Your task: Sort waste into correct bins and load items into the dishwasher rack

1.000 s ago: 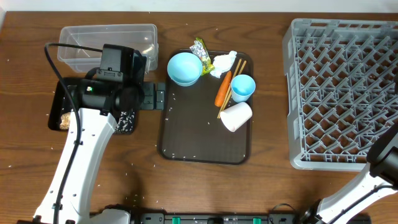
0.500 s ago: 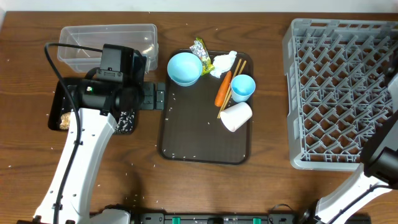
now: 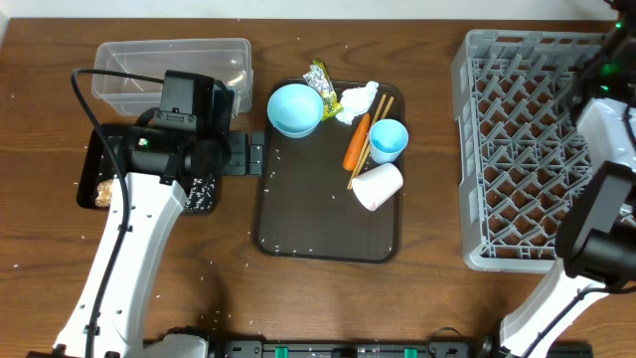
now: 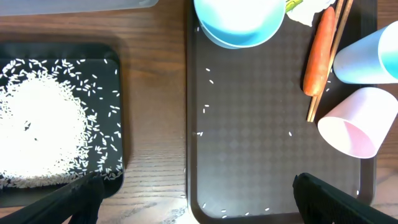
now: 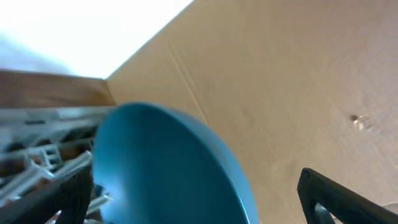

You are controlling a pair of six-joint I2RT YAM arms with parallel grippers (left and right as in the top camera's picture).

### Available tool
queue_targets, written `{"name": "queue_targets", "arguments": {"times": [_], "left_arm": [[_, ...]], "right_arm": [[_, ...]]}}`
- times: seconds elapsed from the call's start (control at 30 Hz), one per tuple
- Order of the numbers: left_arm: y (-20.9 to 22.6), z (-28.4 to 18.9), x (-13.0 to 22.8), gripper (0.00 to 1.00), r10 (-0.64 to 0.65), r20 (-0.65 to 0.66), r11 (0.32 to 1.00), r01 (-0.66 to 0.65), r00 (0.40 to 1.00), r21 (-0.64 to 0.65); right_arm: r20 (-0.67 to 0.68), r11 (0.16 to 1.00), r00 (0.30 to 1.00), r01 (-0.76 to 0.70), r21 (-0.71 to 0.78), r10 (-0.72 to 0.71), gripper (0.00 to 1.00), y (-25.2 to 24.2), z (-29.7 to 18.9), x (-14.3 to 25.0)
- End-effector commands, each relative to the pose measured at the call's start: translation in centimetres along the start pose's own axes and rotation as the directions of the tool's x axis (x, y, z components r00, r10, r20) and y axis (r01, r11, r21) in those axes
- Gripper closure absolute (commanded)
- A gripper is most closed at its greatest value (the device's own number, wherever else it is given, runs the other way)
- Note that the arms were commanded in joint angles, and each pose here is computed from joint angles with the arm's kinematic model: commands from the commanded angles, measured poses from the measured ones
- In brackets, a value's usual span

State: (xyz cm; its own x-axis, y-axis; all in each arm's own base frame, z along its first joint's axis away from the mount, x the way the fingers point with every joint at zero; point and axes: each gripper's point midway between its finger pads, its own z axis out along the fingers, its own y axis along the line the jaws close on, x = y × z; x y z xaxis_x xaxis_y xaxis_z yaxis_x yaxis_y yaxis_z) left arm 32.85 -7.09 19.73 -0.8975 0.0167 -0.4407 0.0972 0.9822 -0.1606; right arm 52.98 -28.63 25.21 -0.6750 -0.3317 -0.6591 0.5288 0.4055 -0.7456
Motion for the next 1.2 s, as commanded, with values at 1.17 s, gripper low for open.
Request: {"name": "queue_targets", "arguments": {"times": [1.17], "left_arm": [[0.3, -0.2, -0.5, 0.02, -0.008, 0.01, 1.0, 0.008, 1.0, -0.013]], "right_arm": [[-0.179, -0.038, 0.953, -0.175, -0.984, 0.243, 0.12, 26.4, -45.8, -12.6]]}}
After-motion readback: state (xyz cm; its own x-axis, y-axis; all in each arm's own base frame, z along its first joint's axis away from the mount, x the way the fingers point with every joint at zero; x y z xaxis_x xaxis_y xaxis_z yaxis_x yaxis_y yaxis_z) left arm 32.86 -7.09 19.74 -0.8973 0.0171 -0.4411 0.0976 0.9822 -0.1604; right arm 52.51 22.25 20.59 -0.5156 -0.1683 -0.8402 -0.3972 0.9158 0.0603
